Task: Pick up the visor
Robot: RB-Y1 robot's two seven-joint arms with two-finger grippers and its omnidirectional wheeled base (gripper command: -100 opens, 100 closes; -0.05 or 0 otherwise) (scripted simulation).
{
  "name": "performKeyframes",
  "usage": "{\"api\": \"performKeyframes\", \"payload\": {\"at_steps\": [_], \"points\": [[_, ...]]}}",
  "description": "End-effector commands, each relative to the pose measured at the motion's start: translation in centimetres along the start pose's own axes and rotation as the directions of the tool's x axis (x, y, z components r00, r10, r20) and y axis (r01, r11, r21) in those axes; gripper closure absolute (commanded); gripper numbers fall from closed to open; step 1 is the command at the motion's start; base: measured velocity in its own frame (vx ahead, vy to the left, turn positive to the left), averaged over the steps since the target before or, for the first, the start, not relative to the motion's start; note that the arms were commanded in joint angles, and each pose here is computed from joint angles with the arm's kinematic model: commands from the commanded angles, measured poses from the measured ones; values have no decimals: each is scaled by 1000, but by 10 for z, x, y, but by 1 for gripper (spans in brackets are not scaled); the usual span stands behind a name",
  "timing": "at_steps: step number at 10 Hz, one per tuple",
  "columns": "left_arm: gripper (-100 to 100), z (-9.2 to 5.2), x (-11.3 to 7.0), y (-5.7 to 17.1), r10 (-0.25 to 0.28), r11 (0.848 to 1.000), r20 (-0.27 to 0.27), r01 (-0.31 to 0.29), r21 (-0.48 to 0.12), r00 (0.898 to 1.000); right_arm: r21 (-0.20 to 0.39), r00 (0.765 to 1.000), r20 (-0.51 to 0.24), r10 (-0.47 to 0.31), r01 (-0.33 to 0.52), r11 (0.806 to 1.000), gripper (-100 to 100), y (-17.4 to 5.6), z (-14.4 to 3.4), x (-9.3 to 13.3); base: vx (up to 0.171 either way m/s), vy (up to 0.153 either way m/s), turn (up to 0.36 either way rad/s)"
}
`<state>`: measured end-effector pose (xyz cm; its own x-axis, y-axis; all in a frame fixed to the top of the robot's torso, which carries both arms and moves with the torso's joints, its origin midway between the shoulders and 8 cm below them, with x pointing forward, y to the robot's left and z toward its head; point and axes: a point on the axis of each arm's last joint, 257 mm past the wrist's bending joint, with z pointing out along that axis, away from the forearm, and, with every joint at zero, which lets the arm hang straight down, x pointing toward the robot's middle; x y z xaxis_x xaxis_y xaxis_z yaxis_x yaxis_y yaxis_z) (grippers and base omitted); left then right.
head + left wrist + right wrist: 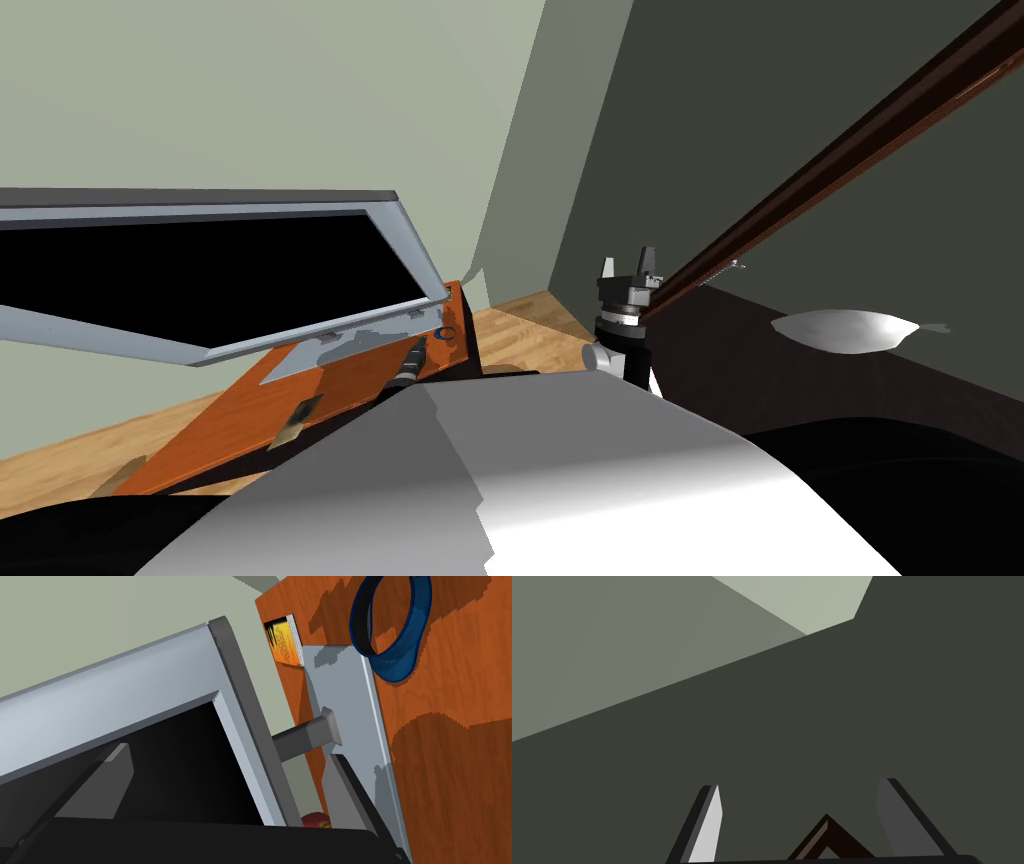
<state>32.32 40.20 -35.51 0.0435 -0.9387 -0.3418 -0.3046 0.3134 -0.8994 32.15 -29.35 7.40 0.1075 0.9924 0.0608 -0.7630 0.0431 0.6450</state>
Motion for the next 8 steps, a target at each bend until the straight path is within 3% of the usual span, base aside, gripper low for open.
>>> {"api": "performKeyframes", "payload": {"at_steps": [1,3,6,7,8], "points": [[-100,-5,-2,14,2,999,-1,-2,-32,1000,0,1000,0,0,0,1000,0,0,0,0,26,-49,-28],[-100,-5,-2,14,2,999,-1,-2,-32,1000,0,1000,0,0,0,1000,0,0,0,0,75,-49,-144],[-100,-31,-15,88,16,978,-7,-17,-209,1000,0,1000,0,0,0,1000,0,0,0,0,214,-62,-116],[-100,-31,-15,89,16,977,-7,-17,-211,1000,0,1000,0,0,0,1000,0,0,0,0,137,-66,-5],[-100,-42,-19,112,20,963,-9,-21,-267,1000,0,1000,0,0,0,1000,0,0,0,0,106,-49,-50]]}}
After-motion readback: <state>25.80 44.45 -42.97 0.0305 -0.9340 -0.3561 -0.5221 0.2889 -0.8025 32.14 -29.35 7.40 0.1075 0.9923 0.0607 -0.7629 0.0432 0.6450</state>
